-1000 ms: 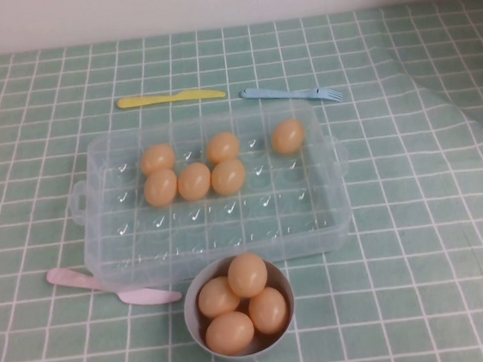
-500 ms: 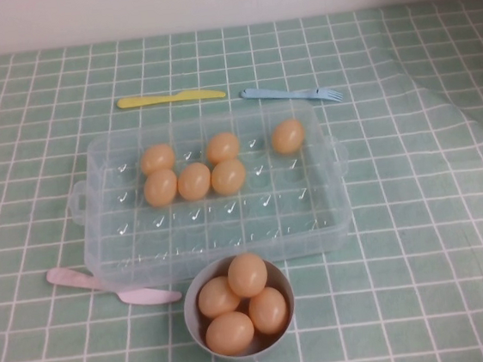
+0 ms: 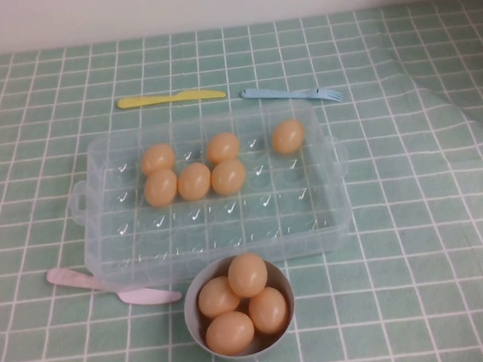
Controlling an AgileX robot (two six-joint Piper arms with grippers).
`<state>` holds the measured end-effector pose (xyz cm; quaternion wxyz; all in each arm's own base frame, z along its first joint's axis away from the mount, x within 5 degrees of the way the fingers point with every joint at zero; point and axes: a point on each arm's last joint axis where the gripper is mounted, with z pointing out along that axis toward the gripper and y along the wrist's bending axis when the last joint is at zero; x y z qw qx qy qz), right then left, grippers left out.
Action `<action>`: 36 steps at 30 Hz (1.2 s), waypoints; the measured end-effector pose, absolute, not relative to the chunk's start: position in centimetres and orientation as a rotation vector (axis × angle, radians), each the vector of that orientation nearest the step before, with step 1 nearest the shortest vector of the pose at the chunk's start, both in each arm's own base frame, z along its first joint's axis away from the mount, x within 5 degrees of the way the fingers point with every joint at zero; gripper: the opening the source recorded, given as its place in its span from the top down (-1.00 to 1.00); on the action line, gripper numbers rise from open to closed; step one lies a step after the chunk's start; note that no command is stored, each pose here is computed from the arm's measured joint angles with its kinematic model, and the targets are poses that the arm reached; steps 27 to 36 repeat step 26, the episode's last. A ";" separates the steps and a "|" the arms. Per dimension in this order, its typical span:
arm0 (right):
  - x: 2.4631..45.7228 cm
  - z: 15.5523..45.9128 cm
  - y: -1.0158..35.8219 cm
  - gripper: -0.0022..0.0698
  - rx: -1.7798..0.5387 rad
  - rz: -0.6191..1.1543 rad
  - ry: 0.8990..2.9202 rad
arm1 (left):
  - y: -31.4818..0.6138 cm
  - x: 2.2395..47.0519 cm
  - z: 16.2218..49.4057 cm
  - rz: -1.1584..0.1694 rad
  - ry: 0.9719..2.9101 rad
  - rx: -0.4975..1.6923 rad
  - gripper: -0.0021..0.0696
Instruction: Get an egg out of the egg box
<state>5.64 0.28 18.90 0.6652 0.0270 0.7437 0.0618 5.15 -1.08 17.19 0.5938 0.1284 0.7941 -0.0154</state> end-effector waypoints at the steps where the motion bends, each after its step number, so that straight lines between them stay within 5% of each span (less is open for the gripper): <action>1: 5.6 18.9 0.3 0.99 0.061 0.139 1.682 | -1.1 5.2 17.2 -0.036 1.846 0.298 0.95; 13: 5.3 17.3 0.9 0.99 -0.067 0.124 1.857 | -1.1 5.2 17.2 -0.036 1.846 0.298 0.95; 36: 5.2 17.2 0.9 0.99 -0.071 0.127 1.866 | -1.1 5.2 17.2 -0.036 1.846 0.298 0.95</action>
